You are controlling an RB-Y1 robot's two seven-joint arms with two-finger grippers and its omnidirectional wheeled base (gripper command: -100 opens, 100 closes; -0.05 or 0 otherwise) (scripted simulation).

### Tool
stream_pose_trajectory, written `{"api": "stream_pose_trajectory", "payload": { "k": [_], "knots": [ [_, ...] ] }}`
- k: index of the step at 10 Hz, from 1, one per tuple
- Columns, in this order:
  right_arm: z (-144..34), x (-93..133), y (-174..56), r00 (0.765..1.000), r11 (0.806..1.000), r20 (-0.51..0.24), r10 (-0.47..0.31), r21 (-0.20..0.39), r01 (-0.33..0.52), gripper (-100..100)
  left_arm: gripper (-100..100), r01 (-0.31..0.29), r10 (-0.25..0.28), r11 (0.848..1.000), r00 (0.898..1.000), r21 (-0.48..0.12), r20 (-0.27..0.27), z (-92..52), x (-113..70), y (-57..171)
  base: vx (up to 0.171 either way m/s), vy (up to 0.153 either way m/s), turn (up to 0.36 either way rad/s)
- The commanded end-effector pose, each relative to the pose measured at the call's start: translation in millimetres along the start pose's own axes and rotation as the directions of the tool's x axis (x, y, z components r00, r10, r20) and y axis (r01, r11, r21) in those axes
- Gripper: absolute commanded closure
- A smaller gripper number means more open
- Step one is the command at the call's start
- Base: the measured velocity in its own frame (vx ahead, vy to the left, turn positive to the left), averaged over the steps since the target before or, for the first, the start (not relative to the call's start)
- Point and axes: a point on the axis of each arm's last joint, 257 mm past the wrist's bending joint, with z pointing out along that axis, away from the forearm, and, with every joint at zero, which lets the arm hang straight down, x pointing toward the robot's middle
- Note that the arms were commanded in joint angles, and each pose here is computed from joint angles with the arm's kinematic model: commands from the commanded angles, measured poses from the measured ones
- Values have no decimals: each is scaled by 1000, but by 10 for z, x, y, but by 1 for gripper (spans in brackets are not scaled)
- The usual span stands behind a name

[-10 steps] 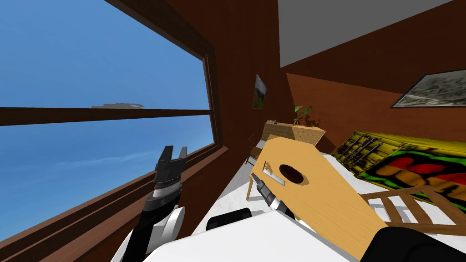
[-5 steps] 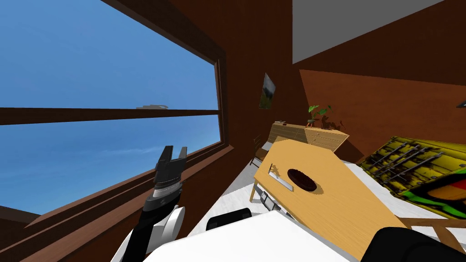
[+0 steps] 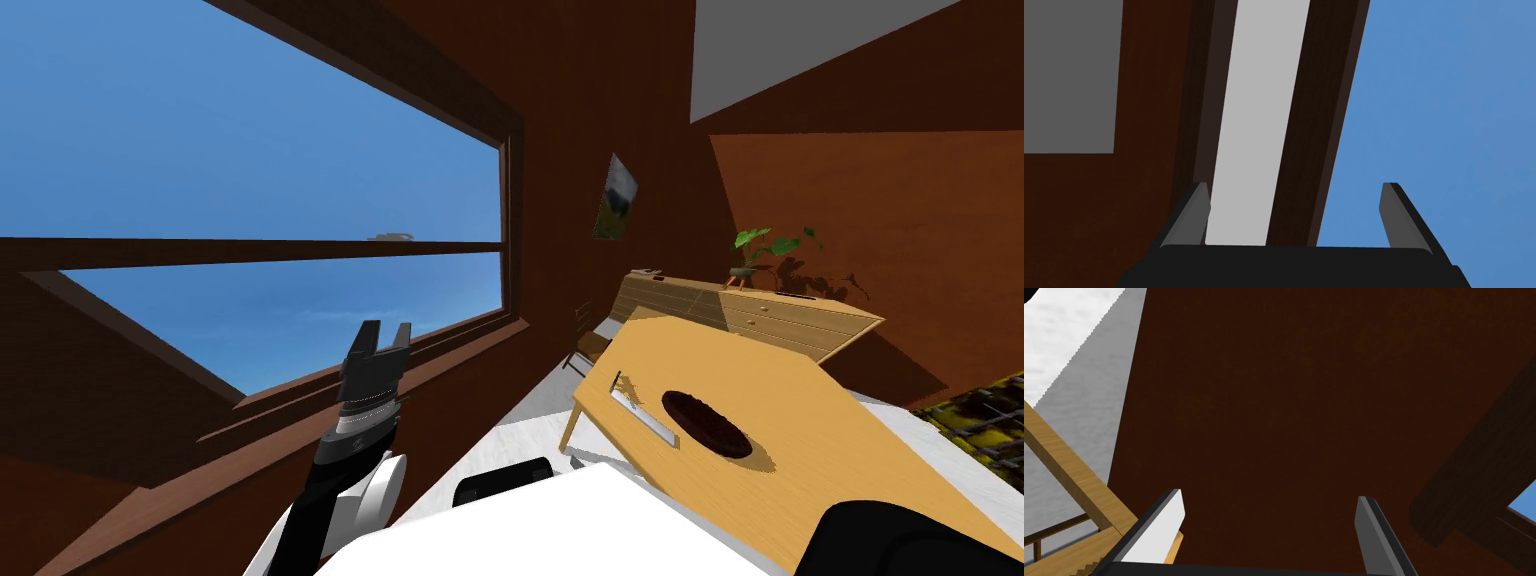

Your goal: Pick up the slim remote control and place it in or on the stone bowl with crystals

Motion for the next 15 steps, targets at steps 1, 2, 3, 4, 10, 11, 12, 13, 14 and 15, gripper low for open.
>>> {"api": "stream_pose_trajectory", "payload": {
  "k": [1, 2, 3, 4, 10, 11, 12, 13, 14, 15],
  "knots": [
    [-242, 153, -361, 998, 996, -62, -22, 85, 27, -100, 0, 0, 0, 1000, 1000, 0, 0, 0, 0, 0, -4, 25, 345],
    [-236, 147, -340, 998, 996, -62, -23, 80, 28, -100, 0, 0, 0, 1000, 1000, 0, 0, 0, 0, 0, 1, 10, 134],
    [-283, 158, -452, 998, 994, -66, -23, 105, 30, -100, 0, 0, 0, 1000, 1000, 0, 0, 0, 0, 0, 3, 3, -36],
    [-464, 305, -649, 992, 987, -118, -38, 153, 56, -100, 0, 0, 0, 1000, 1000, 0, 0, 0, 0, 0, 5, 15, 304],
    [-1099, 563, -1363, 970, 939, -235, -57, 317, 132, -100, 0, 0, 0, 1000, 1000, 0, 0, 0, 0, 0, 10, 4, 186],
    [-1337, 656, -1536, 956, 920, -286, -63, 356, 167, -100, 0, 0, 0, 1000, 1000, 0, 0, 0, -1, 0, 11, 4, 305],
    [-1383, 654, -1590, 956, 914, -288, -62, 368, 171, -100, 0, 0, 0, 1000, 1000, 0, 0, 0, 0, 0, 13, -8, 187],
    [-1646, 725, -1770, 939, 889, -338, -65, 407, 208, -100, 0, 0, 0, 1000, 1000, 0, 0, 0, 0, 0, 19, -5, 298],
    [-1726, 716, -1851, 938, 879, -342, -63, 426, 215, -100, 0, 0, 0, 1000, 1000, 0, 0, 0, 0, 0, 20, -14, 140],
    [-1994, 763, -2013, 919, 851, -389, -64, 459, 254, -100, 0, 0, 0, 1000, 1000, 0, 0, -1, -1, 0, 23, -16, 311]
  ]
}}
